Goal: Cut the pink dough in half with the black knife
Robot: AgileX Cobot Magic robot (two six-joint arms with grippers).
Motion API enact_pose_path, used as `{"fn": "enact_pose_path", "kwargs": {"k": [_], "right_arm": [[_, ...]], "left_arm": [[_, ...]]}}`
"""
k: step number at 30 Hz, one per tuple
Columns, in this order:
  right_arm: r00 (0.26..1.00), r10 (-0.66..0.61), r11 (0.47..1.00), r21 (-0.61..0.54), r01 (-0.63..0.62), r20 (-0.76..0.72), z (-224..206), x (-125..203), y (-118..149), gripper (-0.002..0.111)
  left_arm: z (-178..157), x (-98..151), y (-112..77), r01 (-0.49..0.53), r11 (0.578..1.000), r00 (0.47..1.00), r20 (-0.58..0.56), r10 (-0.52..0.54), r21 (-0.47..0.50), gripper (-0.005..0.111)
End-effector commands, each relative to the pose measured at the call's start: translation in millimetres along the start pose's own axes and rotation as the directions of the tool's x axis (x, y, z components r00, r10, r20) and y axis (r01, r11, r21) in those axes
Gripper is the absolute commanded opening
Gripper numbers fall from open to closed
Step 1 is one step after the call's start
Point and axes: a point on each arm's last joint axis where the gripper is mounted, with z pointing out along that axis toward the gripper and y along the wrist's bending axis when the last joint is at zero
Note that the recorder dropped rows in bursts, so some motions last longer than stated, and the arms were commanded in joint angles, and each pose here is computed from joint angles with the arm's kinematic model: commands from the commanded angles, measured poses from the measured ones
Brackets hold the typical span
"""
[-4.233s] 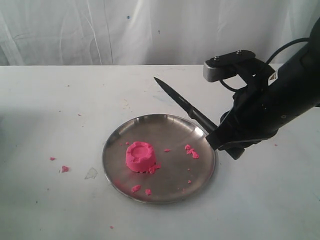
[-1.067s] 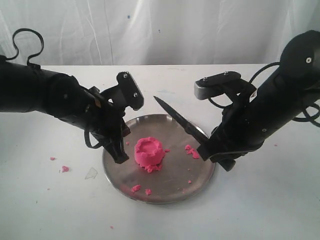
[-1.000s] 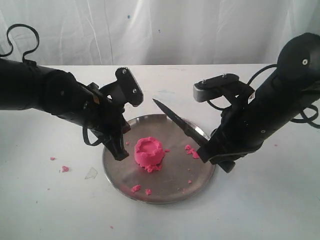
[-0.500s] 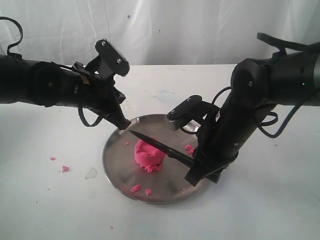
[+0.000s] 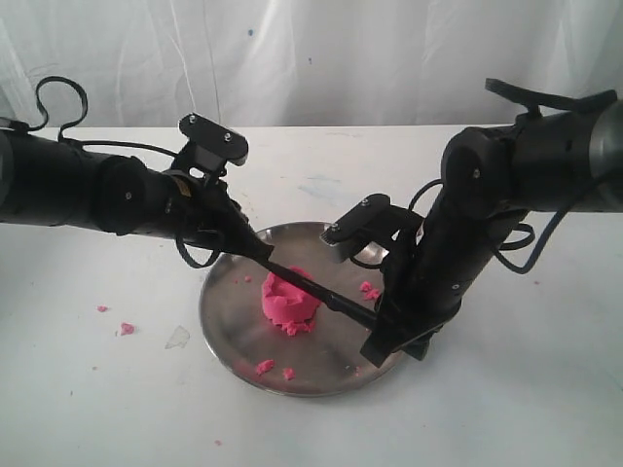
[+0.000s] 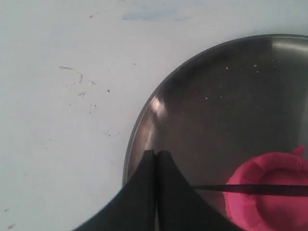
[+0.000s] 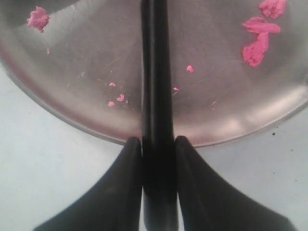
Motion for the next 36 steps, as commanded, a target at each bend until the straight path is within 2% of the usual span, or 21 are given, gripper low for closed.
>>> {"fn": "enact_pose_path", "kwargs": {"k": [1, 5, 7, 10, 13, 17, 25, 29, 36], "right_arm": [[1.0, -0.022, 1.0, 0.011, 0.022, 0.007, -0.8, -2.3, 0.5, 0.0], [0.999, -0.036, 0.999, 0.022, 0.036, 0.0, -0.8, -1.7, -0.5, 0.0], [0.999, -0.036, 0.999, 0.021, 0.036, -0.002, -0.8, -1.6, -0.4, 0.0], [0.999, -0.036, 0.999, 0.021, 0.036, -0.002, -0.8, -1.6, -0.4, 0.0], [0.999, -0.035, 0.999, 0.02, 0.035, -0.001, -0.8, -1.6, -0.3, 0.0], [0.999, -0.035, 0.999, 0.02, 0.035, -0.001, -0.8, -1.6, -0.3, 0.0], [0.999, -0.035, 0.999, 0.023, 0.035, 0.004, -0.8, -2.1, -0.6, 0.0], [0.999, -0.035, 0.999, 0.023, 0.035, 0.004, -0.8, -2.1, -0.6, 0.0], [1.0, -0.031, 0.999, 0.021, 0.031, 0.001, -0.8, -1.8, -0.4, 0.0]], "left_arm": [[0.6, 4.0, -2.3, 0.017, 1.0, 0.999, -0.031, -0.017, 0.011, 0.0], [-0.5, 2.3, -2.0, -0.092, 0.995, 0.992, -0.08, 0.093, 0.024, 0.0], [-2.6, -4.1, -1.6, -0.106, 0.994, 0.987, -0.116, 0.109, 0.038, 0.0], [-9.6, -22.5, -0.9, -0.093, 0.993, 0.979, -0.178, 0.104, 0.068, 0.0], [-19.0, -40.3, -3.4, -0.026, 0.993, 0.972, -0.229, 0.052, 0.115, 0.0], [-25.5, -54.3, -9.0, -0.008, 0.982, 0.975, -0.215, 0.05, 0.191, 0.0], [-1.2, -43.8, -19.0, -0.004, 0.957, 0.976, -0.208, 0.067, 0.29, 0.0], [16.3, -32.9, -19.6, -0.016, 0.956, 0.969, -0.233, 0.087, 0.292, 0.0], [22.4, -28.0, -19.9, -0.015, 0.956, 0.964, -0.25, 0.092, 0.293, 0.0]]}}
